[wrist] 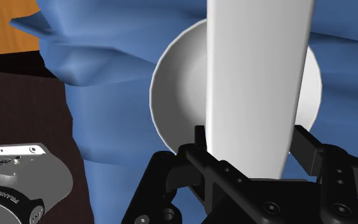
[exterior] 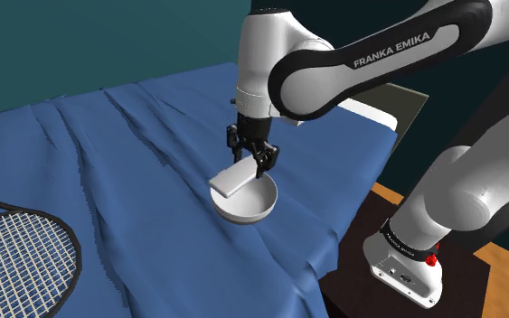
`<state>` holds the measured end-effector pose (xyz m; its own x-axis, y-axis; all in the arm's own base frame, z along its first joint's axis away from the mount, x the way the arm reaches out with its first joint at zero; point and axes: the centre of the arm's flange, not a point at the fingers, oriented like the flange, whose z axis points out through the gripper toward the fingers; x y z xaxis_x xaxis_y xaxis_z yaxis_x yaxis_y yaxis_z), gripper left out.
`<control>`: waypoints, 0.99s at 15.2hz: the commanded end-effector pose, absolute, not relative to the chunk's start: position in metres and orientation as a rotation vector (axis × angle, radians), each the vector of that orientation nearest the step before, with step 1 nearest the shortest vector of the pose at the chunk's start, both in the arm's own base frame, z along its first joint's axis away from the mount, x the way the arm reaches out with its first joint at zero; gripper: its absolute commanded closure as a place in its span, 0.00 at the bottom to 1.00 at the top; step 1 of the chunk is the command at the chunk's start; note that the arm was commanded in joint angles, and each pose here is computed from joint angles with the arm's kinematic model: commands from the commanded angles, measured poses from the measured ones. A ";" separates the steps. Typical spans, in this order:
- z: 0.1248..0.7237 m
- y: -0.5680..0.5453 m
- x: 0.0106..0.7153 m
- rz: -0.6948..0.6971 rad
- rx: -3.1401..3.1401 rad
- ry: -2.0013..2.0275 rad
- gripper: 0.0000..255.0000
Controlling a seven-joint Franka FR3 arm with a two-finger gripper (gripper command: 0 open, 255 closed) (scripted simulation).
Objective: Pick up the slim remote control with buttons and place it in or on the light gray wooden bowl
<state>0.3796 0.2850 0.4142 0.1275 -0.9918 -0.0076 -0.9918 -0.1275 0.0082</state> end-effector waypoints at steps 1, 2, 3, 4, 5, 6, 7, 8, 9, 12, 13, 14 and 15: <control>0.405 0.287 0.379 -0.017 2.358 -2.075 1.00; 0.400 0.287 0.379 -0.017 2.358 -2.075 1.00; 0.394 0.287 0.379 -0.017 2.358 -2.075 1.00; 0.389 0.287 0.379 -0.017 2.358 -2.075 1.00; 0.384 0.287 0.379 -0.017 2.358 -2.075 1.00; 0.378 0.287 0.379 -0.017 2.358 -2.075 1.00; 0.373 0.287 0.379 -0.017 2.358 -2.075 1.00; 0.368 0.287 0.379 -0.017 2.358 -2.075 1.00; 0.363 0.287 0.379 -0.017 2.358 -2.075 1.00; 0.348 0.287 0.379 -0.017 2.358 -2.075 1.00; 0.348 0.287 0.379 -0.017 2.358 -2.075 1.00; 0.348 0.287 0.379 -0.017 2.358 -2.075 1.00; 0.348 0.287 0.379 -0.017 2.358 -2.075 1.00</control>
